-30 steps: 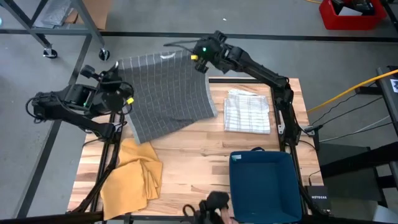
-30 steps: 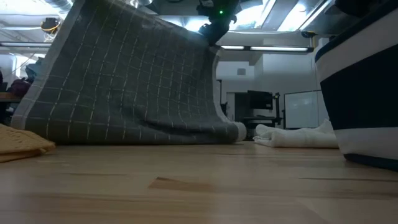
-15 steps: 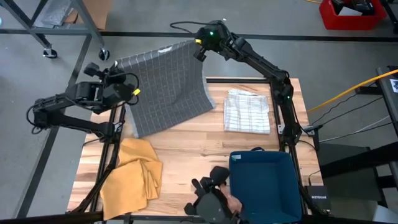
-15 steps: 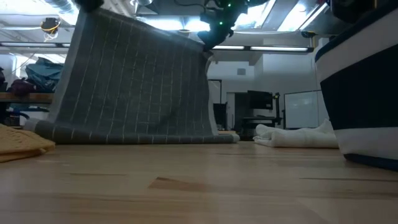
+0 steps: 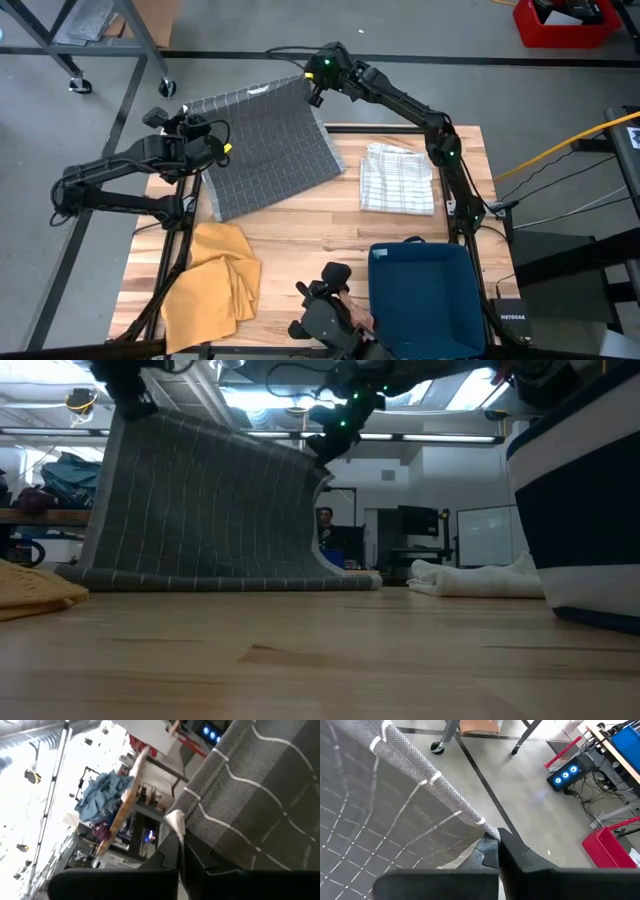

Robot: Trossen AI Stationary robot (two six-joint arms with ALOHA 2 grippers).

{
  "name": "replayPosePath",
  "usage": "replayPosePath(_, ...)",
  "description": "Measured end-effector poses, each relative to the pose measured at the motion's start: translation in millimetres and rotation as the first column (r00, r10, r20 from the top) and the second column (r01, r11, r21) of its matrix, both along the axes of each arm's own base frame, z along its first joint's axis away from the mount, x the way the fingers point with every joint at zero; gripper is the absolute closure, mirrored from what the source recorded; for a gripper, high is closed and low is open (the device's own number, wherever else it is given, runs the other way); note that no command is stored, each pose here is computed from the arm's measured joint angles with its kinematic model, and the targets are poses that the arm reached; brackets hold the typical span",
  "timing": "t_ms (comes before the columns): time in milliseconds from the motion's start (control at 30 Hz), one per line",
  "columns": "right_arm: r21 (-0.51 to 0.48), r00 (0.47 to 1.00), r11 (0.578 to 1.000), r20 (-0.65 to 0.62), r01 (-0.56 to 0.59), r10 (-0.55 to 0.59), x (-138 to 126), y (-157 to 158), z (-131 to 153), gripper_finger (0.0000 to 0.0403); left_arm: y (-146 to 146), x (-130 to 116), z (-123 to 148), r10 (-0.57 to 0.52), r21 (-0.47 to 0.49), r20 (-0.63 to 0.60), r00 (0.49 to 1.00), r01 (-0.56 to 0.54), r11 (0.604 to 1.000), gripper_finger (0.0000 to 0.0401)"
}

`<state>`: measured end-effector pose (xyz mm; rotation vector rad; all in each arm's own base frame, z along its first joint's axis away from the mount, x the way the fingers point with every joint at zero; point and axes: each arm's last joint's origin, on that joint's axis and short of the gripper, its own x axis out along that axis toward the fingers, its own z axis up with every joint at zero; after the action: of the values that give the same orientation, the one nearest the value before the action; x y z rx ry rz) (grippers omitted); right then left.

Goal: Fold towel
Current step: Fold the gray towel

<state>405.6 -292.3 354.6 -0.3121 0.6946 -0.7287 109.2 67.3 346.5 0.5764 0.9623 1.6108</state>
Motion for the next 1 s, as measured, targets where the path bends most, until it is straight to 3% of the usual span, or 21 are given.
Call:
replayPosePath(333,0.018,1.0,1.0,-0.006,-0.002,0.003,7,-5,-14,0.0403,11,0,-36,0.02,-0.168,-0.021,1.0,-0.023,0.986,0.0401)
replayPosePath(667,0.219,0.996,0.976,-0.084,0.005,0.014,1,2,-33,0.0403,11,1,-64,-0.026,-0.331,-0.018,0.999,0.018,0.943,0.0401)
replayPosePath(867,0.396,0.989,0.918,-0.141,0.012,0.048,-7,11,-45,0.0403,10,3,-67,-0.062,-0.418,0.029,0.998,0.069,0.906,0.0401)
replayPosePath(1000,0.456,0.981,0.889,-0.186,0.035,0.057,-8,21,-50,0.0403,7,5,-69,-0.098,-0.482,0.065,0.993,0.117,0.868,0.0401)
